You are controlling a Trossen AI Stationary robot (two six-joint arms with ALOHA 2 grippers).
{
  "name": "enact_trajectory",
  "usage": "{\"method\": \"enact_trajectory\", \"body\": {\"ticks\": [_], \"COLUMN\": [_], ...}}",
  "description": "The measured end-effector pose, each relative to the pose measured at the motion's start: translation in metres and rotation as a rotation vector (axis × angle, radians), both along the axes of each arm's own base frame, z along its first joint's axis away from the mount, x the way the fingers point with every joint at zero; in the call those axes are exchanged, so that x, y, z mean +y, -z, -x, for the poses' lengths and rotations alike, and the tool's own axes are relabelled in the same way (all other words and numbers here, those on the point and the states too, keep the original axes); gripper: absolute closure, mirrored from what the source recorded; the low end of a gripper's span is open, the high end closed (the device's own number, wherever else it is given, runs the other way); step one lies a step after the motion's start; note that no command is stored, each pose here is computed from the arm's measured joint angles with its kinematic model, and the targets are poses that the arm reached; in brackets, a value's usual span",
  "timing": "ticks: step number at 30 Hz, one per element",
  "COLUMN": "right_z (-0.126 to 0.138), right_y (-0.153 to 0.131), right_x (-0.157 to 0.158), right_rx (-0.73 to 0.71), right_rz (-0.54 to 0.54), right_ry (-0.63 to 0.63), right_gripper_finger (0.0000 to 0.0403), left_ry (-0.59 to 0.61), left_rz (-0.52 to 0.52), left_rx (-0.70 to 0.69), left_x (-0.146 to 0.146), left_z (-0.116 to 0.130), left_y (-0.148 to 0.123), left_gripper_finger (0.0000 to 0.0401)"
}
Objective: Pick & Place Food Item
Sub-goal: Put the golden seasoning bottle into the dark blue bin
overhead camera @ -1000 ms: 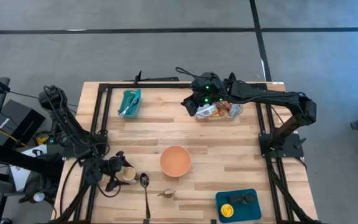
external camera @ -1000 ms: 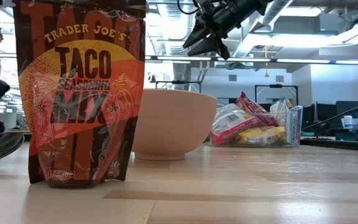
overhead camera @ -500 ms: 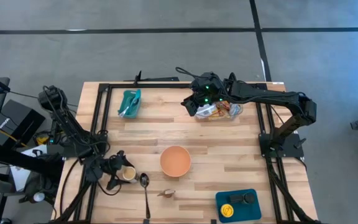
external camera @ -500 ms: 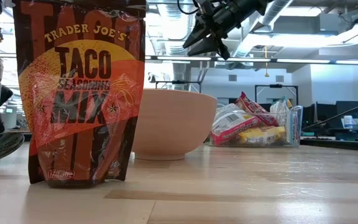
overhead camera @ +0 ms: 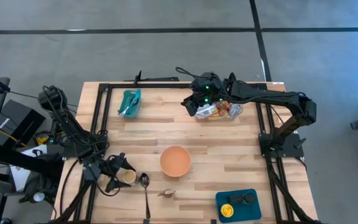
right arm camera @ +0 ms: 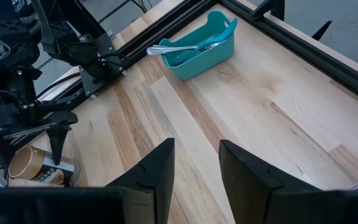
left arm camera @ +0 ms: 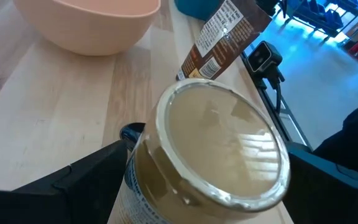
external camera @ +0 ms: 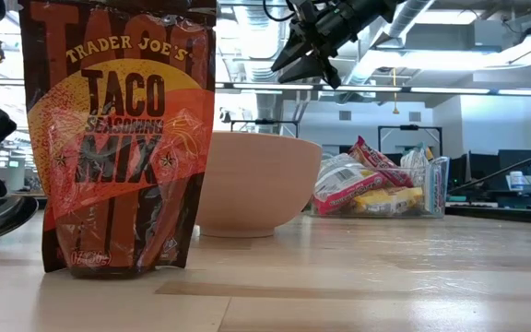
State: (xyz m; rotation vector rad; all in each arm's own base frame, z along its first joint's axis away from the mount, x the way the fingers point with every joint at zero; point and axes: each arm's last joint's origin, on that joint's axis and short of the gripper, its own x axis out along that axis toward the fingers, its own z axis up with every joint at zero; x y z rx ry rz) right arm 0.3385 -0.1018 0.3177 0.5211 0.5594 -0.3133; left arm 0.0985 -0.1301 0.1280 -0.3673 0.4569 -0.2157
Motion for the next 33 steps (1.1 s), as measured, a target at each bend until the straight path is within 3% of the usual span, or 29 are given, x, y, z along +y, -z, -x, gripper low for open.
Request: {"method": "enact_trajectory", "body": {"ticks": [22,28,33], "right_z": [0.0,0.0,0.0], "right_y": [0.0,0.0,0.0], "right_x": [0.0,0.0,0.0], "right_rx": [0.0,0.0,0.0], "right_rz": [0.0,0.0,0.0], "right_ry": [0.0,0.0,0.0], "right_gripper_finger": [0.0282,0.0282,0.0282], "left_ry": [0.004,-0.039,-0.03], "left_rz": [-0.002,-0.114,-0.269], "left_rx": [-0.006,0.026,-0.003], "left_x": [0.0,0.006,0.009], "left_z": [0.0,0.002,0.003], "left_y": [-0.001,0.007,0.01], "left_gripper_finger": [0.0032,0.0032,0.0032]}}
